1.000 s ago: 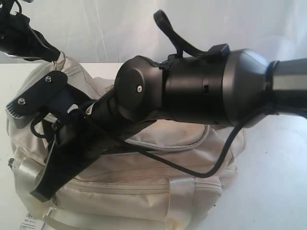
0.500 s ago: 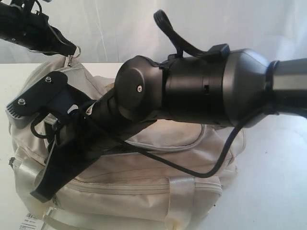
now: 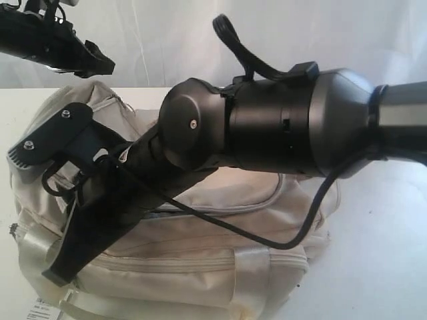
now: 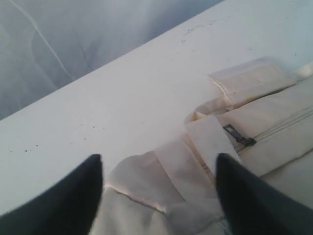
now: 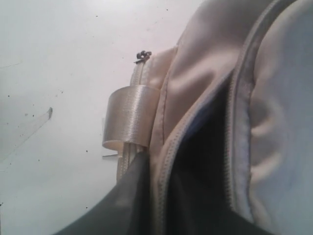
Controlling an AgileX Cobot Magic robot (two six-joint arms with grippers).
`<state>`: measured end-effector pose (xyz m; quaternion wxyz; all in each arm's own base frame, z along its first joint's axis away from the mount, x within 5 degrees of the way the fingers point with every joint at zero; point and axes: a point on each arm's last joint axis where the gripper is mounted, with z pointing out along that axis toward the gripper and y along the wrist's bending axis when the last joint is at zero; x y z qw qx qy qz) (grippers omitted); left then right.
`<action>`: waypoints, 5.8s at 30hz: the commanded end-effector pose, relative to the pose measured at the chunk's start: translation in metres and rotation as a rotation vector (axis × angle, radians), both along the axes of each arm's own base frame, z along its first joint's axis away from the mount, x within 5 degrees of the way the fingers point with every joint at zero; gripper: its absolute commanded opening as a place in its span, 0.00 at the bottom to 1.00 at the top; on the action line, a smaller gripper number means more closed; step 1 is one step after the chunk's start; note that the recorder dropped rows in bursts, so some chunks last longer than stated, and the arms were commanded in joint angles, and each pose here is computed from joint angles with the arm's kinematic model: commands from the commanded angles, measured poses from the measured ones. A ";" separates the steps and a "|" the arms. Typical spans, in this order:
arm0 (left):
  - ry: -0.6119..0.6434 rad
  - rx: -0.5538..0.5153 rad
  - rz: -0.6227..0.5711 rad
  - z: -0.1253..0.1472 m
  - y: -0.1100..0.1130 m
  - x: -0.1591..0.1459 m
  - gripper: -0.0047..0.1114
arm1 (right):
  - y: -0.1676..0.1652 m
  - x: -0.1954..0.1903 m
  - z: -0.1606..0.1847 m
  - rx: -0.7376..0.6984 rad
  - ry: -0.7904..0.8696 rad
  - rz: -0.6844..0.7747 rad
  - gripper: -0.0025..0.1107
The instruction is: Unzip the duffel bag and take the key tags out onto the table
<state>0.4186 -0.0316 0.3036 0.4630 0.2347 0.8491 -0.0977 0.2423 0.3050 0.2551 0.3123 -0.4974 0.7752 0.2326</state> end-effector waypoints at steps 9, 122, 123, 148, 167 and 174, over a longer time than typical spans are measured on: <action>0.109 0.126 -0.111 0.133 -0.001 -0.147 0.32 | -0.042 -0.031 0.083 0.071 -0.102 -0.047 0.57; 0.268 0.126 -0.462 0.011 -0.078 -0.264 0.04 | -0.077 0.040 0.030 -0.631 0.089 0.061 0.25; 0.268 0.126 -0.462 0.011 -0.078 -0.264 0.04 | -0.077 0.040 0.030 -0.632 0.093 0.057 0.24; 0.273 0.127 -0.465 0.010 -0.078 -0.264 0.04 | -0.121 0.046 0.081 -0.559 -0.063 -0.133 0.02; 0.294 0.082 -0.474 0.011 -0.080 -0.266 0.04 | -0.165 0.201 0.068 -0.326 -0.351 -0.490 0.02; 0.300 0.078 -0.477 0.011 -0.081 -0.267 0.04 | -0.184 0.252 0.053 -0.194 -0.408 -0.664 0.04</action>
